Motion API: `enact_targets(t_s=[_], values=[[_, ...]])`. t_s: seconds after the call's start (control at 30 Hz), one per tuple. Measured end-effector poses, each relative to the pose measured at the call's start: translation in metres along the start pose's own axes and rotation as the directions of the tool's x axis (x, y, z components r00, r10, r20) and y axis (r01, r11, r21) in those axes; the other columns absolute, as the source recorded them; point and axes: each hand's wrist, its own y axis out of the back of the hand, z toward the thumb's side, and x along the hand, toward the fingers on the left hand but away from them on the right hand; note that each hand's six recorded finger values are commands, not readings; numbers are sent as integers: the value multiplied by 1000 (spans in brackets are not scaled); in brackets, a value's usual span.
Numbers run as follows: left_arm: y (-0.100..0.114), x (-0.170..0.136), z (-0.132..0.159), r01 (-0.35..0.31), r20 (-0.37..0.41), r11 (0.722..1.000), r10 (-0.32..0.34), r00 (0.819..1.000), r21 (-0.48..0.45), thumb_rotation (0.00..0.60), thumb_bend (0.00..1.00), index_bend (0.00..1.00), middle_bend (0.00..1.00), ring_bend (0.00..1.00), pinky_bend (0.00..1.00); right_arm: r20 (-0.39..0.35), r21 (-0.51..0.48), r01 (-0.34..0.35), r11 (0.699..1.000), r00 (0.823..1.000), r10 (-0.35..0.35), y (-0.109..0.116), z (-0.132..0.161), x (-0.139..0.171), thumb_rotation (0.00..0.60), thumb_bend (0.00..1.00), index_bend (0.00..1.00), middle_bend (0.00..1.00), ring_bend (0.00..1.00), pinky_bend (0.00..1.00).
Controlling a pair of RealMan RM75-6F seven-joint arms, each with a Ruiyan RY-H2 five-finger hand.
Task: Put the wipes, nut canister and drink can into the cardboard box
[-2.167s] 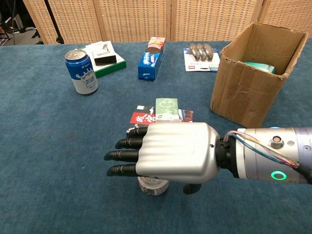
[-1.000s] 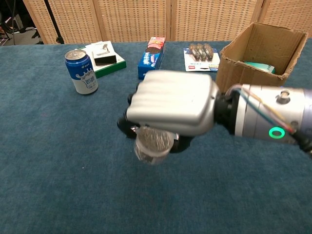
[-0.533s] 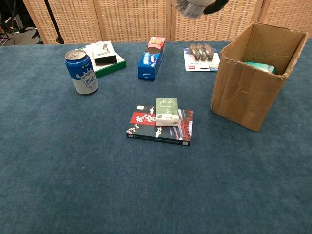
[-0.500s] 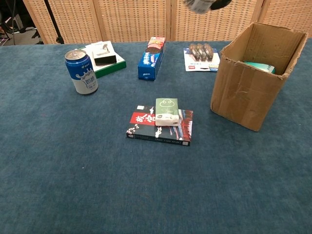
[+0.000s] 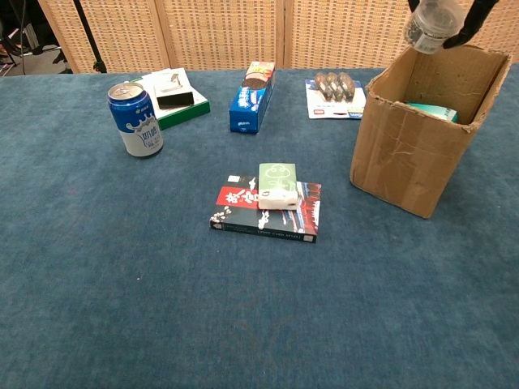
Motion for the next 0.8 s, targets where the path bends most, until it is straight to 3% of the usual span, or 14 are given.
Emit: enact_targets(t_s=[0.03, 0.1, 0.17, 0.2, 0.3, 0.47, 0.8], values=[[0, 0, 0, 1, -1, 1000, -1, 1000, 0, 600, 0, 105, 0, 0, 61, 9, 2, -10, 1000, 1000, 10, -4, -3, 0, 600, 406, 522, 421, 384, 391], [0, -1, 0, 2, -1, 1000, -2, 1000, -1, 600, 0, 105, 0, 0, 61, 25, 1, -36, 999, 999, 36, -12, -7, 0, 600, 144, 276, 175, 204, 372], [0, -1, 0, 1, -2, 1000, -1, 1000, -1, 600, 0, 105, 0, 0, 61, 35, -5, -61, 998, 998, 61, -17, -10, 1, 600, 13, 91, 26, 49, 309], [0, -1, 0, 1, -2, 1000, -1, 1000, -1, 600, 0, 105, 0, 0, 61, 43, -9, -75, 997, 996, 75, -19, -11, 2, 600, 0, 31, 1, 9, 263], [0, 0, 0, 3, -2, 1000, -3, 1000, 0, 600, 0, 105, 0, 0, 61, 56, -13, -93, 996, 994, 94, -19, -13, 5, 600, 0, 0, 0, 0, 208], [-2, 0, 1, 10, 2, 1000, -10, 1000, 4, 600, 0, 105, 0, 0, 61, 67, -12, -74, 997, 995, 75, -7, -13, 9, 600, 0, 0, 0, 0, 204], [-2, 9, 3, -8, 22, 1000, 7, 1000, 27, 600, 0, 105, 0, 0, 61, 99, -76, 94, 993, 991, -86, 40, -32, 49, 600, 0, 0, 0, 0, 204]])
